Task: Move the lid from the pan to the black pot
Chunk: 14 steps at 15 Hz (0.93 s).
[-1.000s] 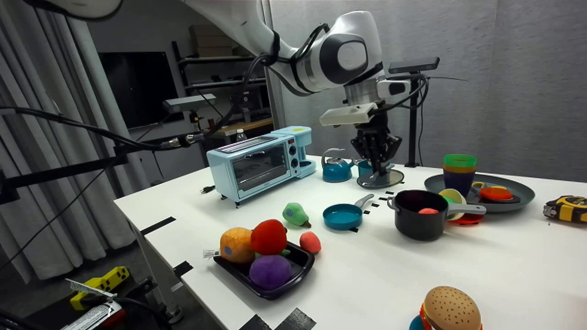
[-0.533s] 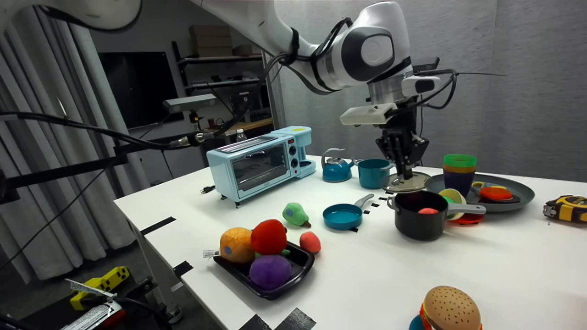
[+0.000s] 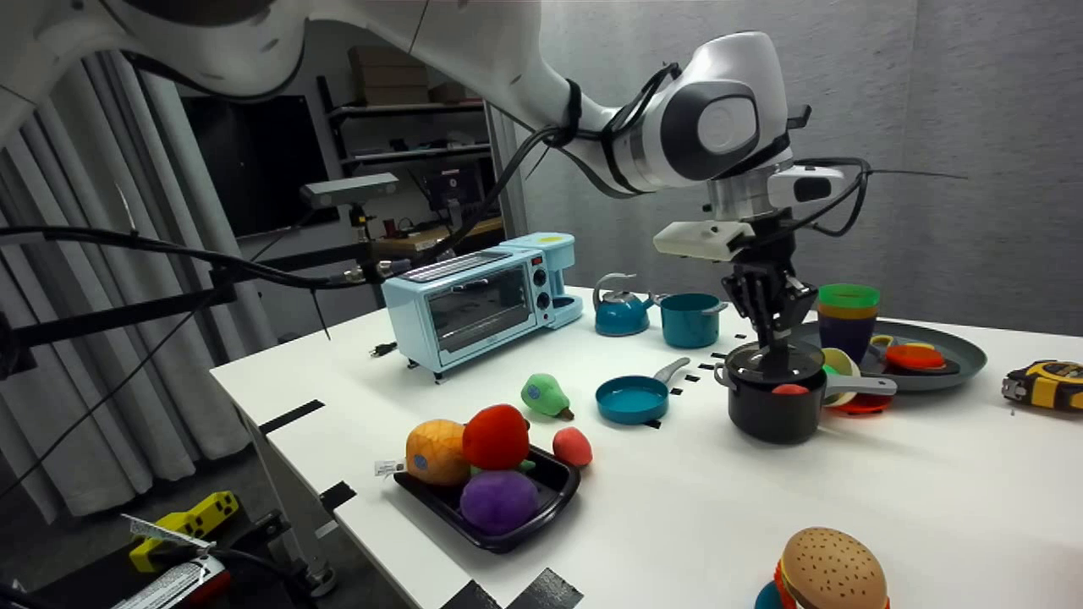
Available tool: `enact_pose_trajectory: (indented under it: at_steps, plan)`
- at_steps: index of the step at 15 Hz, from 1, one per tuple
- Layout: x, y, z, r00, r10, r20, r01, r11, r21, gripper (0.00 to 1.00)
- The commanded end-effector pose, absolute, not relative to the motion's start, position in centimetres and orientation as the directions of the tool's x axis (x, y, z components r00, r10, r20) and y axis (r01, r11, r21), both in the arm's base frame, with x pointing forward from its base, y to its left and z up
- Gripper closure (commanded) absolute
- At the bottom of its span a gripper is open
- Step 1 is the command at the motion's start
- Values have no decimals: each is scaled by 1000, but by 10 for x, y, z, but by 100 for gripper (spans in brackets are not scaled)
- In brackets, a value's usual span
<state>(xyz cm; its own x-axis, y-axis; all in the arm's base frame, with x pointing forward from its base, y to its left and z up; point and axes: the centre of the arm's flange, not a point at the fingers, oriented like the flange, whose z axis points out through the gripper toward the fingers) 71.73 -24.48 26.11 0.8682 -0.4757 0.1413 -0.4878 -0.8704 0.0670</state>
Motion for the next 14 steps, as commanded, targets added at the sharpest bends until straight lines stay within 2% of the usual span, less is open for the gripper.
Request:
enact_pose_trajectory:
  at_steps: [1,7,8,9,10,14]
  plan:
    - [741,-257,250,843,-516,153,-527,-849,41,96]
    - [750,-256,239,840,-517,166,-530,-847,44,96]
    - [752,-255,239,839,-518,165,-530,-847,42,92]
    - [753,-254,240,842,-513,166,-526,-850,42,61]
    - [754,-254,241,843,-512,167,-525,-850,40,60]
    - [756,-252,241,843,-510,170,-522,-852,38,31]
